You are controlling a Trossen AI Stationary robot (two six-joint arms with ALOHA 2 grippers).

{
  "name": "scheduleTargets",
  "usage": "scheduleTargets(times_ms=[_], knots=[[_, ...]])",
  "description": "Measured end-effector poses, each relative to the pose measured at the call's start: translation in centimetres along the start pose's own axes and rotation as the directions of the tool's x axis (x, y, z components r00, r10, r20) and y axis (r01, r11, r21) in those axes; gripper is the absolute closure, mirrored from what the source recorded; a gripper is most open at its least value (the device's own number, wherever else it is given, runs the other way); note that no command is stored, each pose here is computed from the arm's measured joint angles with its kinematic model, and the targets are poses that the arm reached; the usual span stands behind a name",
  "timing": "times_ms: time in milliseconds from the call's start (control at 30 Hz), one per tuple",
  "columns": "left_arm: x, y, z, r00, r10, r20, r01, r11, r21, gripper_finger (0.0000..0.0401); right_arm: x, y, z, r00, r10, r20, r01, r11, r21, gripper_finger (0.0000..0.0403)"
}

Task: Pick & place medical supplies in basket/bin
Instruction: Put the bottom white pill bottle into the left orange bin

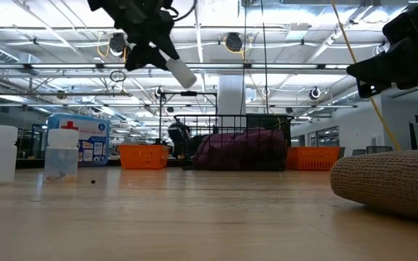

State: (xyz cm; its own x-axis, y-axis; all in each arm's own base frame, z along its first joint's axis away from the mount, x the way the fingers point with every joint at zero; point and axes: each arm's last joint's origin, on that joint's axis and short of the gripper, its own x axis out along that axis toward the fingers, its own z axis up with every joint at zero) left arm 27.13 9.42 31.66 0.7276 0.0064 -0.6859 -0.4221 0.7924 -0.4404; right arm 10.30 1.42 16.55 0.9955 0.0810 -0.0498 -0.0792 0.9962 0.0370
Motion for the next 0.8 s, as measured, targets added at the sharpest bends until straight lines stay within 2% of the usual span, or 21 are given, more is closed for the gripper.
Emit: scheduleTargets(times_ms=[200,467,667,800], knots=[[-4.7,2.3,3.2,0.990,0.121,0.070,-0.118,0.992,-0.039,0.0258,0.0,0.0,0.1,1.000,0.000,0.006,0.000,1.000,0.000,0.0403],[-8.6,2.9,7.4,0.964,0.242,0.108,-0.242,0.970,-0.017,0.0257,0.0,0.0,0.1,1.000,0.000,0.006,0.000,1.000,0.000,0.0403],[-8.7,4.6,9.5,0.920,0.391,0.023,-0.391,0.920,-0.009,0.0257,0.0,0.0,0.1,1.000,0.000,0.005,0.000,1.000,0.000,0.0403],[-7.3,6.9,10.0,0.892,0.444,-0.087,-0.445,0.895,0.009,0.0257,0.0,0.0,0.1,1.000,0.000,0.005,0.000,1.000,0.000,0.0403]])
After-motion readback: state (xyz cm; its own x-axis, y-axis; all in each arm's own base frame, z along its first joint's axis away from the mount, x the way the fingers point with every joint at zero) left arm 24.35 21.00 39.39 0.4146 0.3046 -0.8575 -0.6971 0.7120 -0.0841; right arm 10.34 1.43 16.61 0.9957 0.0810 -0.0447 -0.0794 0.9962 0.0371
